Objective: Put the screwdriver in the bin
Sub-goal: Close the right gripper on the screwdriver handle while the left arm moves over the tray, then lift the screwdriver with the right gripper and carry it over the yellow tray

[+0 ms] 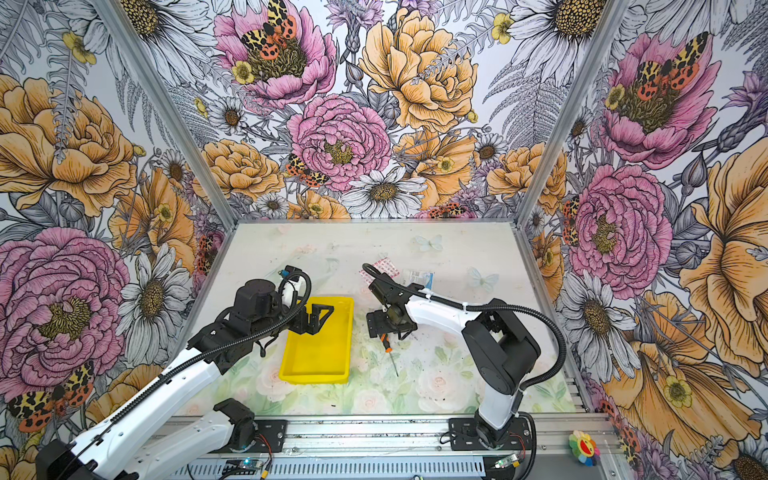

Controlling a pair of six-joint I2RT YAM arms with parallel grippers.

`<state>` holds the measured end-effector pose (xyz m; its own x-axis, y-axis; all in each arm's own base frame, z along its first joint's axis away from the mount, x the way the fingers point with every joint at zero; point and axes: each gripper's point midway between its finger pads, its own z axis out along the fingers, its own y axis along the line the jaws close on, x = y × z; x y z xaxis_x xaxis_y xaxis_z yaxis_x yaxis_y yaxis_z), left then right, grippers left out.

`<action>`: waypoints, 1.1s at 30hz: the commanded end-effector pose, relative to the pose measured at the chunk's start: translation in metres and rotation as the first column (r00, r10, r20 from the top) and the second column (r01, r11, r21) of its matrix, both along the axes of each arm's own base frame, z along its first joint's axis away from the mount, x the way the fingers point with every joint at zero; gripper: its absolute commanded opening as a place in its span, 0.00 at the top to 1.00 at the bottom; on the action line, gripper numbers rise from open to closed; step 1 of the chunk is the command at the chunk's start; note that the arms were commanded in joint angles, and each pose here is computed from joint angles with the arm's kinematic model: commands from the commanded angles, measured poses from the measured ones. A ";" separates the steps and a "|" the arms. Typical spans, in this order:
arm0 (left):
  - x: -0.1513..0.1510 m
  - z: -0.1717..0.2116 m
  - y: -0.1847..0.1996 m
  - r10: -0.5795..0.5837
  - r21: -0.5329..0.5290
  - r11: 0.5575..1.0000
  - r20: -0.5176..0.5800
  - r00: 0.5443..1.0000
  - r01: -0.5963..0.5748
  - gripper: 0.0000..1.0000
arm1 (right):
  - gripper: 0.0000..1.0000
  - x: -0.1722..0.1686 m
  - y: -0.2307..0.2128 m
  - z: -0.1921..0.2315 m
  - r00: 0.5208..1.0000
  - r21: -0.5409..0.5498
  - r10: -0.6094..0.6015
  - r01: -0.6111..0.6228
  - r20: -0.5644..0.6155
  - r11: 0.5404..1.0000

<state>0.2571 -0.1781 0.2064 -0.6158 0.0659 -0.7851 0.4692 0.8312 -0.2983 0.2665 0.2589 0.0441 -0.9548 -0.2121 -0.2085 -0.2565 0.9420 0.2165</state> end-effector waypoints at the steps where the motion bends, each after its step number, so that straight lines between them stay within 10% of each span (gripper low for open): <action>1: -0.003 -0.005 0.000 -0.011 0.029 1.000 0.007 1.000 0.011 0.01 | 0.07 -0.001 0.007 -0.001 0.999 0.010 0.032 -0.031 -0.020 0.999; 20: -0.014 -0.003 -0.008 -0.038 0.072 0.997 0.047 0.998 0.035 0.01 | 0.48 -0.007 0.000 -0.026 0.998 -0.072 0.048 -0.050 -0.039 0.996; 33: -0.017 0.011 0.002 0.007 0.076 0.997 0.108 0.994 -0.015 0.01 | 0.97 -0.001 0.000 -0.007 0.999 -0.055 0.039 -0.038 0.017 0.998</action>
